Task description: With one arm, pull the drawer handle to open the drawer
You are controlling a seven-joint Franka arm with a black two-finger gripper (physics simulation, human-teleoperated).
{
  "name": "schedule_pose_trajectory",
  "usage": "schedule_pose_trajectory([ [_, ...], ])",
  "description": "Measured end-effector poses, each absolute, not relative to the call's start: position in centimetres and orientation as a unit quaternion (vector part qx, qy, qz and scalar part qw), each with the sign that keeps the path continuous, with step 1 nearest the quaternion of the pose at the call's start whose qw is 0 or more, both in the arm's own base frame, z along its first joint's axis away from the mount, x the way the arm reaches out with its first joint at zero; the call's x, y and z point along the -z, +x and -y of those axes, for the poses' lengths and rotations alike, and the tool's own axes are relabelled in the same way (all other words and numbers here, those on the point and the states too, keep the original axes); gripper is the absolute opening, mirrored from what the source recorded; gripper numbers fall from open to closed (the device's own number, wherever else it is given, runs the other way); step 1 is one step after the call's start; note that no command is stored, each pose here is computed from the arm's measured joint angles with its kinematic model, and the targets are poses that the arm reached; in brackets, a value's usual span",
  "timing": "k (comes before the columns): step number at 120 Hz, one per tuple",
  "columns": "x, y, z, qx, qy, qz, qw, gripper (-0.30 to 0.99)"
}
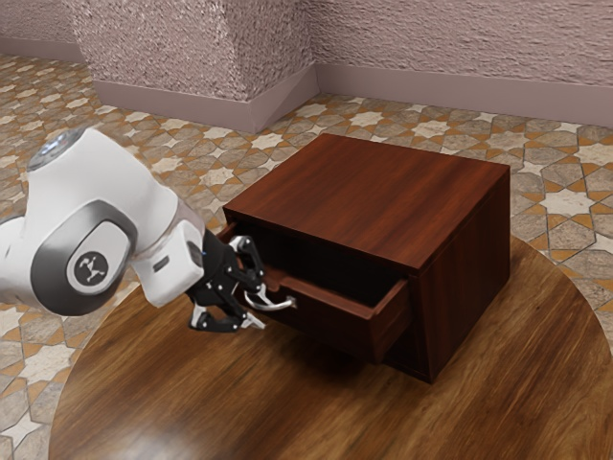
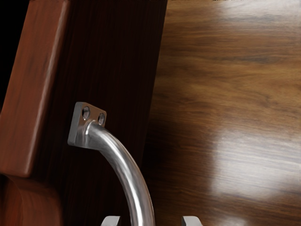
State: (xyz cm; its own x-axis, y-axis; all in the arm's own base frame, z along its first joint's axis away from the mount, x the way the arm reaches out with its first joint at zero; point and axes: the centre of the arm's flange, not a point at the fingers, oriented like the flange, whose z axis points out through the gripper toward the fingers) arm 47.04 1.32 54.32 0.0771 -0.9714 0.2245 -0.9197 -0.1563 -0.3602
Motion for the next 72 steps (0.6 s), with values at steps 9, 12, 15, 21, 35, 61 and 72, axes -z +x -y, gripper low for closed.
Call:
schedule_pose_trajectory([
  [9, -54.2, 46.6, -1.3, 0.209, -0.731, -0.646, 0.062, 0.11],
  [12, -54.2, 46.5, -1.3, 0.210, -0.731, -0.646, 0.062, 0.12],
  [15, -54.2, 46.4, -1.3, 0.210, -0.731, -0.646, 0.062, 0.11],
  [21, -54.2, 46.1, -1.3, 0.211, -0.731, -0.646, 0.062, 0.11],
  [35, -54.3, 45.4, -1.3, 0.214, -0.730, -0.646, 0.062, 0.10],
  [61, -54.2, 44.0, -1.3, 0.218, -0.730, -0.645, 0.060, 0.12],
  [72, -54.3, 43.4, -1.3, 0.220, -0.730, -0.645, 0.060, 0.13],
])
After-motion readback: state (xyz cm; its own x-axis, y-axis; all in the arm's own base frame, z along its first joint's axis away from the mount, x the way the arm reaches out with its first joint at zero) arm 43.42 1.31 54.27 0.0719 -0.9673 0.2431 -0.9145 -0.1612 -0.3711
